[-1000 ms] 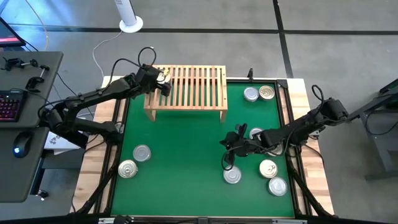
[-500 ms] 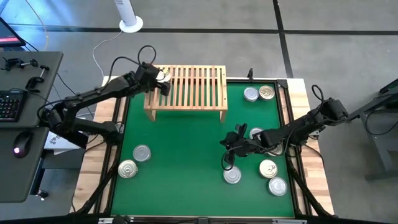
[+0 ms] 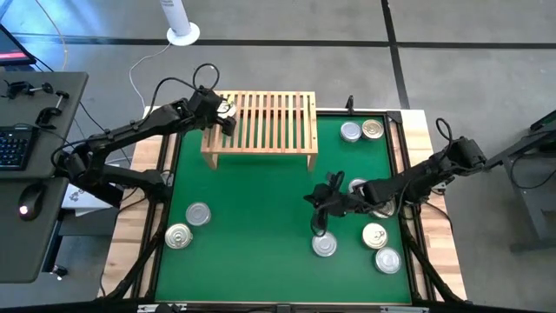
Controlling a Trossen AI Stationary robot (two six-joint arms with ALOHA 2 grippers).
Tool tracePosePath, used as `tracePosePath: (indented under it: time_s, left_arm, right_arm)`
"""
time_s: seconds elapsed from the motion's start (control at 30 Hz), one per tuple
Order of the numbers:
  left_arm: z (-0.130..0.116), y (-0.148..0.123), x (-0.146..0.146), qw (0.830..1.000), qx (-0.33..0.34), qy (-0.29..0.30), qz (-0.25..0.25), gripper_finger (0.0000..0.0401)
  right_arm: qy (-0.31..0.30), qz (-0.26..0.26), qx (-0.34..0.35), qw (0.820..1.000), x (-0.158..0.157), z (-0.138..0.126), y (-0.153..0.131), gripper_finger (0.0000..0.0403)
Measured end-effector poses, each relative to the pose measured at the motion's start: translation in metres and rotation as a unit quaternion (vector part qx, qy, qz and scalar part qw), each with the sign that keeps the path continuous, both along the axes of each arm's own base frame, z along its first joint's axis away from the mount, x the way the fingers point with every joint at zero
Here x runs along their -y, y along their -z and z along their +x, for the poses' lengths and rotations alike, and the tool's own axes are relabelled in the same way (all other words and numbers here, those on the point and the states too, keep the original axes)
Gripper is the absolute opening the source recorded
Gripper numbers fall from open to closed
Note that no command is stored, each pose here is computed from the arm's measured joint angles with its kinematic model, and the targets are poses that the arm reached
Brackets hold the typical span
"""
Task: Stack canned seafood by type on shelf
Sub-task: Put the blue pink tuna can on the shelf
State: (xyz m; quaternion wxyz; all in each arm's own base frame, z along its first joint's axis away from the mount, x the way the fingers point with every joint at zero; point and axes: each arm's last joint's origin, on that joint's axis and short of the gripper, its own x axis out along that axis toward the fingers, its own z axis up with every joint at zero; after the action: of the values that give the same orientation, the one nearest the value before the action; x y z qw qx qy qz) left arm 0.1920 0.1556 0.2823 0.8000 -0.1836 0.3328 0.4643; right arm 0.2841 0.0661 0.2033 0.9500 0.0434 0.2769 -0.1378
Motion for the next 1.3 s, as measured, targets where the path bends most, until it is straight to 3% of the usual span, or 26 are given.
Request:
tracePosePath:
  time_s: [0.23,0.4,0.63,0.83,1.03,1.3]
  left_arm:
    - [0.0,0.0,0.0,1.0,-0.013,0.015,0.007,0.04]
    - [0.002,0.0,0.002,0.999,-0.027,0.036,0.017,0.04]
    - [0.006,-0.001,0.005,0.997,-0.036,0.066,0.032,0.04]
    - [0.011,-0.005,0.006,0.993,-0.035,0.095,0.06,0.04]
    - [0.016,-0.009,0.006,0.99,-0.022,0.111,0.087,0.04]
    - [0.018,-0.01,0.007,0.988,-0.017,0.12,0.091,0.04]
  right_arm:
    - [-0.064,-0.046,0.102,0.992,0.072,0.049,-0.088,0.0003]
    - [-0.111,-0.049,0.136,0.983,0.147,0.09,-0.116,0.0003]
    - [-0.148,-0.037,0.137,0.979,0.244,0.152,-0.126,0.0003]
    - [-0.177,-0.019,0.106,0.978,0.299,0.186,-0.114,0.0003]
    - [-0.181,-0.017,0.094,0.979,0.321,0.193,-0.08,0.0003]
    - [-0.183,0.0,0.078,0.98,0.323,0.189,-0.067,0.0003]
